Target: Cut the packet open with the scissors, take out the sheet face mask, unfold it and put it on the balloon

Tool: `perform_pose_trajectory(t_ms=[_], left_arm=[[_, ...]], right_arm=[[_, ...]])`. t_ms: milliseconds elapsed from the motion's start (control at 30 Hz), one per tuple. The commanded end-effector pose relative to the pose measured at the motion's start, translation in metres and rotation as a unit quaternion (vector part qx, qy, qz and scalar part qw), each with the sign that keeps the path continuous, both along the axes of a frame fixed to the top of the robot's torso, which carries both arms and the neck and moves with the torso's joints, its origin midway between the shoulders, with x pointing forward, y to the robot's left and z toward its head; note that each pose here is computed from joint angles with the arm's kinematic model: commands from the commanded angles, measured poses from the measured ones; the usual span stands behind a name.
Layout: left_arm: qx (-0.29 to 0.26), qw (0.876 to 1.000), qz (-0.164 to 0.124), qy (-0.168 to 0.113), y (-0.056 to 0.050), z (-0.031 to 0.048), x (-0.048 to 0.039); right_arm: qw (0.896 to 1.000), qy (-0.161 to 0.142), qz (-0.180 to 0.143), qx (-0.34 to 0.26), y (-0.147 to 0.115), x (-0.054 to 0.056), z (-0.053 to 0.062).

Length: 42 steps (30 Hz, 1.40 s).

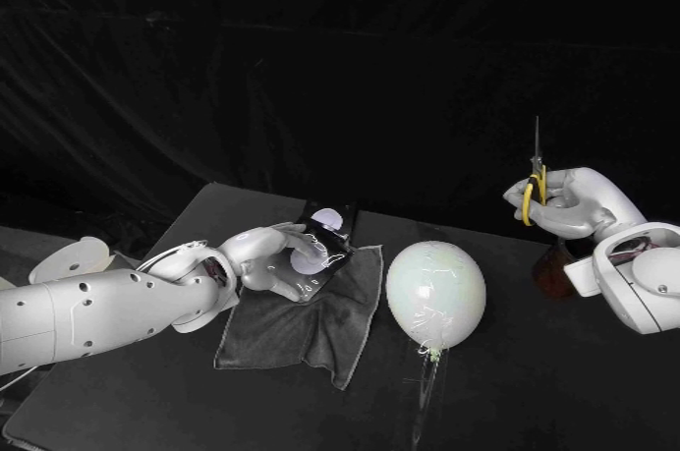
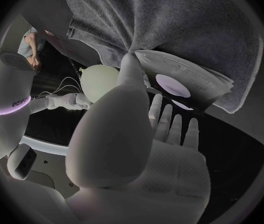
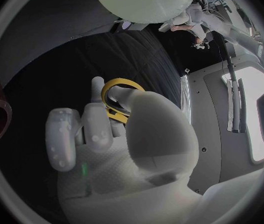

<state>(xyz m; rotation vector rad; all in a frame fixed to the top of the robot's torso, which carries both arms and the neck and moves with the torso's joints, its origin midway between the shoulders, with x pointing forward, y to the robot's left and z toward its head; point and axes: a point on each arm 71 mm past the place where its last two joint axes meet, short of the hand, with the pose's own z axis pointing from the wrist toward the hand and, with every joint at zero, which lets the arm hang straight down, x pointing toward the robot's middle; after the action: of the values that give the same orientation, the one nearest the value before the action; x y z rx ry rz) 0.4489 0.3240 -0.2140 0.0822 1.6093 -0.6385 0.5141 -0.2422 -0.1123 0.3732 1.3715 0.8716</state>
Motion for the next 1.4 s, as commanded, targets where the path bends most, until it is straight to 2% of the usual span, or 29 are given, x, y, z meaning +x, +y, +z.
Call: perform_pose_trajectory(t_ms=[33, 200, 433, 733, 1033, 1400], left_arm=[[0.038, 0.999, -0.007, 0.016, 0.004, -0.0041, 0.0002], [0.058, 0.998, -0.001, 0.018, 0.008, -0.0070, 0.0042], [0.074, 0.997, -0.001, 0.021, 0.007, -0.0110, 0.0099], [0.092, 0.995, 0.001, 0.032, 0.009, -0.0168, 0.0136], [0.100, 0.994, 0.004, 0.033, 0.007, -0.0195, 0.0163], [0.105, 0.993, 0.007, 0.047, 0.005, -0.0226, 0.0171]], right_arm=[[1.000, 0.001, 0.006, -0.002, 0.001, 0.000, 0.000], [1.000, 0.002, 0.007, -0.003, 0.001, 0.000, -0.001], [1.000, 0.003, 0.007, -0.002, 0.001, -0.001, -0.002], [1.000, 0.003, 0.007, -0.002, 0.001, -0.001, -0.002], [1.000, 0.004, 0.009, -0.002, 0.002, -0.002, -0.002], [1.000, 0.004, 0.010, -0.001, 0.002, -0.003, -0.002]])
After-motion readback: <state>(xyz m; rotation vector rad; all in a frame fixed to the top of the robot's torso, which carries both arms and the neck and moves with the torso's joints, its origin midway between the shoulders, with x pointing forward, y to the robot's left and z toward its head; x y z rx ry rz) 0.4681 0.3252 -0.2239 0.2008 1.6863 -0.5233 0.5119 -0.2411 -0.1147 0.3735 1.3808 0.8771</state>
